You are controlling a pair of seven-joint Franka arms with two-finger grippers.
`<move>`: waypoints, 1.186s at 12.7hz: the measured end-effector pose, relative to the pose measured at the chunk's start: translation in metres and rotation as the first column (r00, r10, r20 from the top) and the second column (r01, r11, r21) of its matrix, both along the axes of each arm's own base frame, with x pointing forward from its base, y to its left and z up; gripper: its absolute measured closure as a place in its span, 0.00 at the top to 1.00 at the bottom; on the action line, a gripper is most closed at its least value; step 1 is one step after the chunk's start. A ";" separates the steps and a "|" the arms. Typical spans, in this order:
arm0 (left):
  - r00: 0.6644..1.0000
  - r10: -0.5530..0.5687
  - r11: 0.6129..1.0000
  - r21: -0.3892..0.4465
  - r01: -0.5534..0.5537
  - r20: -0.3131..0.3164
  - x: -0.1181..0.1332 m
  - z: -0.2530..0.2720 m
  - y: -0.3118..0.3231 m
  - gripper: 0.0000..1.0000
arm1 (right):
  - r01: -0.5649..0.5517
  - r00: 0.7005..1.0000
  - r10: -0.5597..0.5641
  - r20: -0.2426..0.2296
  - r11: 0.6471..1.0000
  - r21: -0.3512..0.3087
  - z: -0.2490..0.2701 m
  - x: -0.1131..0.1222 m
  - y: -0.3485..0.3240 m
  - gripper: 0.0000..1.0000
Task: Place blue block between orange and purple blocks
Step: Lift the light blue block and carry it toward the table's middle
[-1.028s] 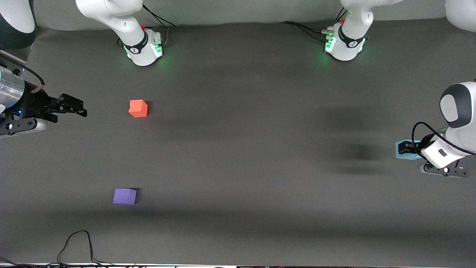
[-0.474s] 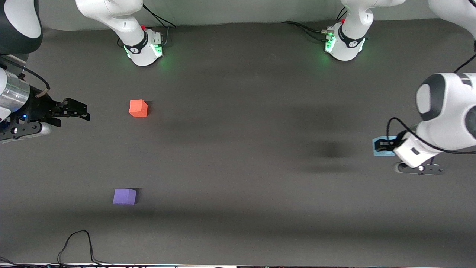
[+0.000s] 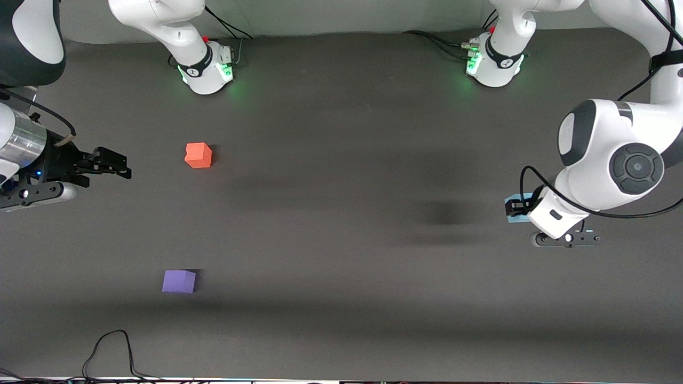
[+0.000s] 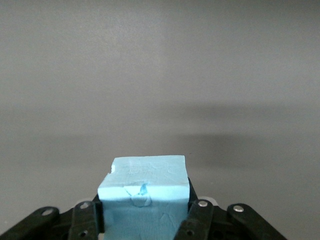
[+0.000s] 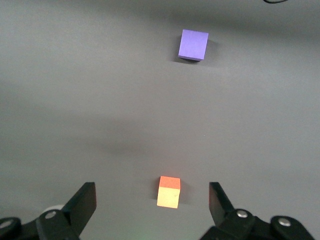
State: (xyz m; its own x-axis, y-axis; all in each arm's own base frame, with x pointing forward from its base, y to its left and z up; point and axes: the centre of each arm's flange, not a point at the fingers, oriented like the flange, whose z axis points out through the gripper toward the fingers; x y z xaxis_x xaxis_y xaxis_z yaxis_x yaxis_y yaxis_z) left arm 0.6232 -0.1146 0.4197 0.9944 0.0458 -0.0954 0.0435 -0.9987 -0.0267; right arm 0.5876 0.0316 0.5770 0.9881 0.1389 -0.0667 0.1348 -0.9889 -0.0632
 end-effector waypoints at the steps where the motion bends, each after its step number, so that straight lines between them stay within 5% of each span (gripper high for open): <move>1: 1.000 0.025 1.000 -0.003 -0.025 0.012 -0.001 0.006 -0.020 0.57 | 0.000 1.000 0.000 0.000 1.000 0.000 0.000 0.000 0.000 1.00; 9: 0.972 0.225 0.974 -0.055 -0.221 0.067 -0.041 -0.008 -0.298 0.57 | -0.005 1.000 0.005 -0.007 1.000 0.000 -0.004 0.001 -0.005 1.00; 15: 0.965 0.233 0.972 -0.065 -0.227 0.122 -0.064 -0.070 -0.393 0.57 | -0.017 1.000 0.017 -0.017 1.000 0.000 -0.005 0.001 -0.004 1.00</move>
State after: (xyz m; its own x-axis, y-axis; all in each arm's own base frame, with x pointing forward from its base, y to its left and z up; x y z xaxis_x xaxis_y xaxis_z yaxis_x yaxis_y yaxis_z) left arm 0.5597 -0.5073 0.3500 0.9617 0.2731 0.0238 0.2719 -0.9613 0.0438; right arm 0.5882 0.0274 0.5718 0.9843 0.1558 -0.0832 0.1506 -0.9864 -0.0657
